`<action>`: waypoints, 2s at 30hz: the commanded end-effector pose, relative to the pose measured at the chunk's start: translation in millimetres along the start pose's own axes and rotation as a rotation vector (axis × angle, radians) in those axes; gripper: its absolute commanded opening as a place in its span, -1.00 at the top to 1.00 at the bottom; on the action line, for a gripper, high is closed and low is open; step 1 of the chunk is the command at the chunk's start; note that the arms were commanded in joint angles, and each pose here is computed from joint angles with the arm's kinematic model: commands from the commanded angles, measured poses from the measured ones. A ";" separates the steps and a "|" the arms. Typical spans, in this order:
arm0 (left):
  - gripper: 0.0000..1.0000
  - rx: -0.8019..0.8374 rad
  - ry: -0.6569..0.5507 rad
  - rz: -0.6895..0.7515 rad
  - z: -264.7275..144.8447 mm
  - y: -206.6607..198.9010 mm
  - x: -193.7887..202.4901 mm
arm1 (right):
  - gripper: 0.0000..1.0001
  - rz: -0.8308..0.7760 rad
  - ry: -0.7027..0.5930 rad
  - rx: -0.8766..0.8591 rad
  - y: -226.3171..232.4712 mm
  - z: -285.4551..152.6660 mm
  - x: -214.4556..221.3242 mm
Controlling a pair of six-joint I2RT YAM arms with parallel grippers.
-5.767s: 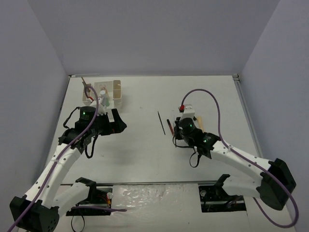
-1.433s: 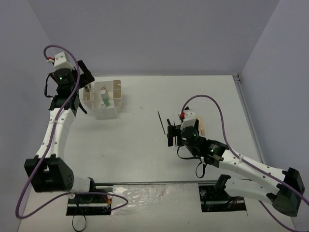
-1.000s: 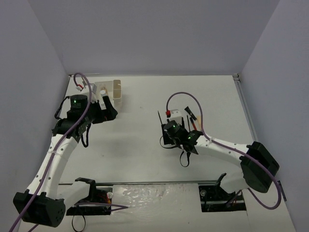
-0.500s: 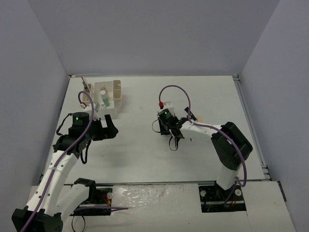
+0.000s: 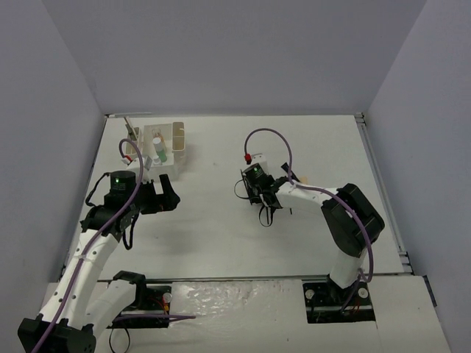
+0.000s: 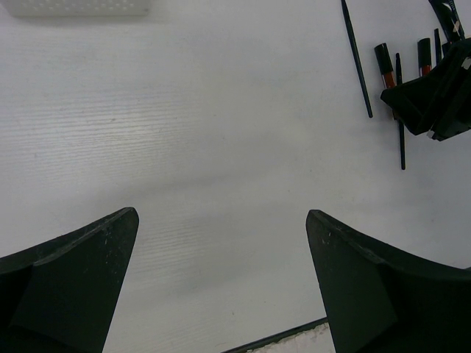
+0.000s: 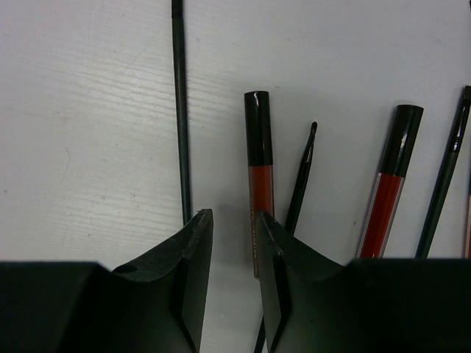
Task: Organize the makeup
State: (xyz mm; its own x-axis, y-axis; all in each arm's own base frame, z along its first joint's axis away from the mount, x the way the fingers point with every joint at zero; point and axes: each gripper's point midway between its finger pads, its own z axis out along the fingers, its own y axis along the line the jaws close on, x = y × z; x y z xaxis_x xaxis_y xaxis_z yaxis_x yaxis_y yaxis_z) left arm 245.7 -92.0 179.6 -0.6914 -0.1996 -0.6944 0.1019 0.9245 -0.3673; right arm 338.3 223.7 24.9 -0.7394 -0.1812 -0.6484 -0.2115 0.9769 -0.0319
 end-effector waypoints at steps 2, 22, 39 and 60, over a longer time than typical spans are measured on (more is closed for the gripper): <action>-0.94 0.003 -0.056 0.021 -3.9 -2.3 -16.3 | 0.51 0.011 -0.054 0.007 -3.7 3.9 -24.0; -0.94 0.058 -0.061 -0.006 -1.9 -13.6 -20.5 | 1.00 -0.008 -0.057 0.010 -9.8 8.1 -26.1; -0.84 0.410 -0.203 -0.129 -20.2 -135.7 -107.6 | 1.00 -0.080 -0.694 -0.541 111.3 -173.3 -114.1; -0.35 0.370 -0.178 -0.057 7.8 -171.4 -85.3 | 1.00 -0.055 -0.813 -0.688 140.6 -217.9 -122.4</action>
State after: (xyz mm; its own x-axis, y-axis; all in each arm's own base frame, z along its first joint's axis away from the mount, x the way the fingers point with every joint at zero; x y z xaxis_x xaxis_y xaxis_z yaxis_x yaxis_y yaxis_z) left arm 282.6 -226.3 255.0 -0.6592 -0.2811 -0.6975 0.2862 0.7640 -0.5783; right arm 261.4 354.9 211.0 -0.2171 0.0087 -0.9761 -0.7116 0.6831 0.1644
